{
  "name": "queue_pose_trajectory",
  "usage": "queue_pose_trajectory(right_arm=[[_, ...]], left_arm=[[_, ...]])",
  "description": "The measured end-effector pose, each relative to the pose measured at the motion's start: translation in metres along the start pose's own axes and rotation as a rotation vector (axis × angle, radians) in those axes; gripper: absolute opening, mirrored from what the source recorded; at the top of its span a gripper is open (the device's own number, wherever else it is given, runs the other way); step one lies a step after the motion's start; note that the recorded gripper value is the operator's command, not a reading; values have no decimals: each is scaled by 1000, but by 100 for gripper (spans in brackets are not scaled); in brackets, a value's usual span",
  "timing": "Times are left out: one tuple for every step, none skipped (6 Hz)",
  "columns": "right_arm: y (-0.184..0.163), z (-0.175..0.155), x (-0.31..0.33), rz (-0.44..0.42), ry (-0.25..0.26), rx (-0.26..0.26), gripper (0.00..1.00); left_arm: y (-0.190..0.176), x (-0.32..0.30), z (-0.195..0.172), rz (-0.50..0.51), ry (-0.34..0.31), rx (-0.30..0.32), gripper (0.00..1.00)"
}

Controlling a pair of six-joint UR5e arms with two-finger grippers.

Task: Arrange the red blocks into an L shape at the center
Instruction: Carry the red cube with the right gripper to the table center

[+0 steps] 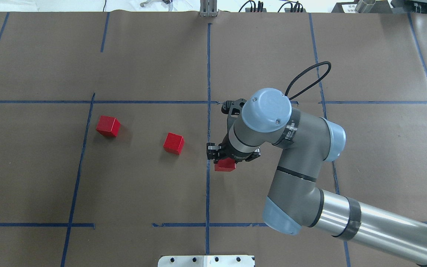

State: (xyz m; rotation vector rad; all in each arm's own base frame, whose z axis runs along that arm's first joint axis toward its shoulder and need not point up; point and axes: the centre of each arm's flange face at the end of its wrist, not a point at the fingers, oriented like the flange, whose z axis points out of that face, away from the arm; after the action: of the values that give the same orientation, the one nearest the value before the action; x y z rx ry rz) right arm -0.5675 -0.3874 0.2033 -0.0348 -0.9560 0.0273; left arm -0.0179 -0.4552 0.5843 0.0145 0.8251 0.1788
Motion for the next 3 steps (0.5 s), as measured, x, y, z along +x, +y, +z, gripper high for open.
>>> queue_pose_trajectory(right_arm=[[1, 8, -10, 29, 9, 2, 0], [0, 14, -16, 71, 17, 3, 0], [-3, 21, -25, 101, 26, 2, 1]], left_arm=[[-1, 2, -2, 11, 0, 10, 100], [-2, 4, -3, 19, -1, 19, 100], [-2, 4, -4, 22, -1, 23, 100]])
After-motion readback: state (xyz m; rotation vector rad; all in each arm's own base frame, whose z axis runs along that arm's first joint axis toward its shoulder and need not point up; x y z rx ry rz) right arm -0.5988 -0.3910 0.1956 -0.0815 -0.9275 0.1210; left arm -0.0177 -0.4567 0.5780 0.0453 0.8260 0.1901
